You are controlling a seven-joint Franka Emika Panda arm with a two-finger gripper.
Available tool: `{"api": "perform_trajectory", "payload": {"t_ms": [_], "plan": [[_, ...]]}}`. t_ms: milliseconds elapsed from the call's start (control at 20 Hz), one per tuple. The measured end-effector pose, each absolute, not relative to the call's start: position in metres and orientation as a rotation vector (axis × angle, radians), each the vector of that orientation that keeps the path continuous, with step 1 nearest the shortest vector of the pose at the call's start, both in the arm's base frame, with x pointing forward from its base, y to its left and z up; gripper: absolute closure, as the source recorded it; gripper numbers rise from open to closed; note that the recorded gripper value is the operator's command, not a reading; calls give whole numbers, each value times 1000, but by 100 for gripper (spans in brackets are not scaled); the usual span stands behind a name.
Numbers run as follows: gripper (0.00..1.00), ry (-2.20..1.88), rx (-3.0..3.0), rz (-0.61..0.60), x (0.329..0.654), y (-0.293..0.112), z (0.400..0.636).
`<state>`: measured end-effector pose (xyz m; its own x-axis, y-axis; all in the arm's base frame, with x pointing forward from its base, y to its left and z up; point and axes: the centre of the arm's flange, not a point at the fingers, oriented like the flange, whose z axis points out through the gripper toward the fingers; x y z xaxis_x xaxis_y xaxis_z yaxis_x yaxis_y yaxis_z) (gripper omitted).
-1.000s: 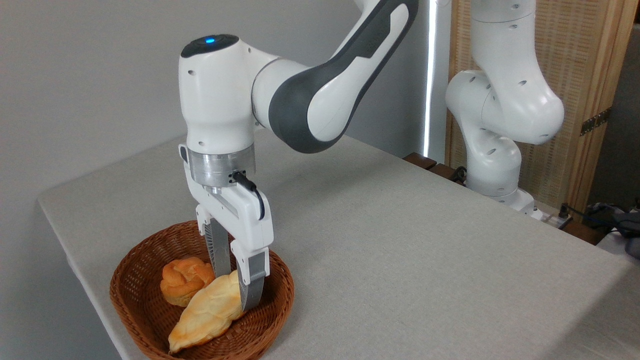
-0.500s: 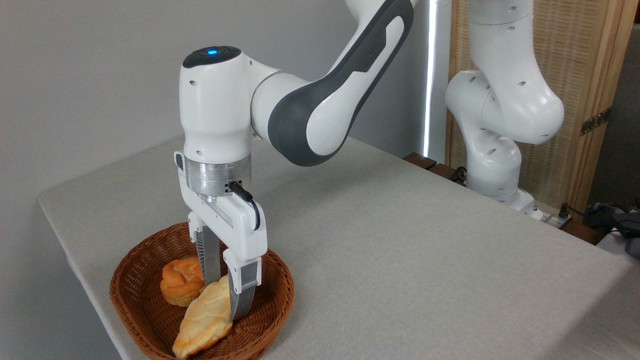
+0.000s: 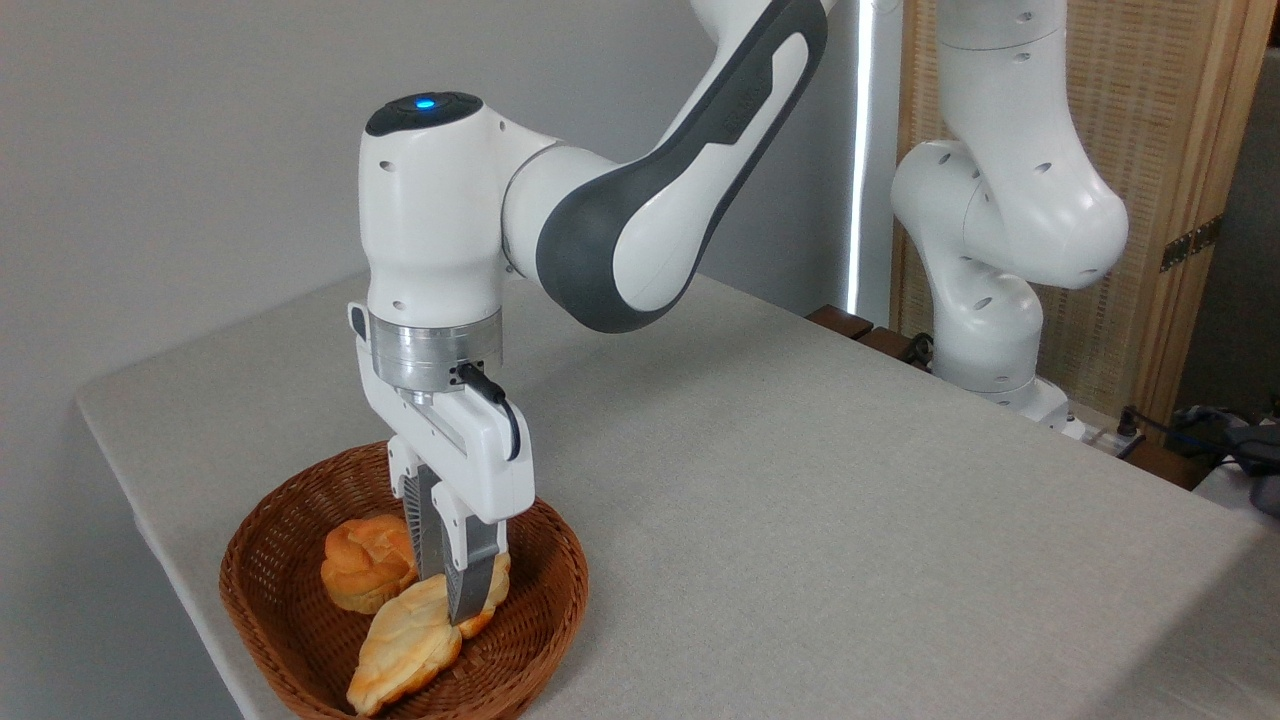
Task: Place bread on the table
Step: 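Close the gripper on the end of the long bread loaf, then lift the loaf out of the basket and carry it beside the basket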
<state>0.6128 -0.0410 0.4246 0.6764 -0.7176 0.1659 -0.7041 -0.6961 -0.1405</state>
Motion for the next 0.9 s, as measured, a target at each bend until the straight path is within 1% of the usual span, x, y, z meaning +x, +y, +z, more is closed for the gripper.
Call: {"api": "perform_trajectory", "payload": {"t_ms": [250,400,500,650,750,900], "plan": [[58,1192,-2819,-334,613,-41,428],[58,1170,-2850,-372,613,-41,443],[58,1172,-2864,-360,613,-42,459],[56,1183,-2879,-342,604,-42,496],[55,1207,-2904,-331,590,-43,520],[52,1286,-2926,-263,555,-43,557]]}}
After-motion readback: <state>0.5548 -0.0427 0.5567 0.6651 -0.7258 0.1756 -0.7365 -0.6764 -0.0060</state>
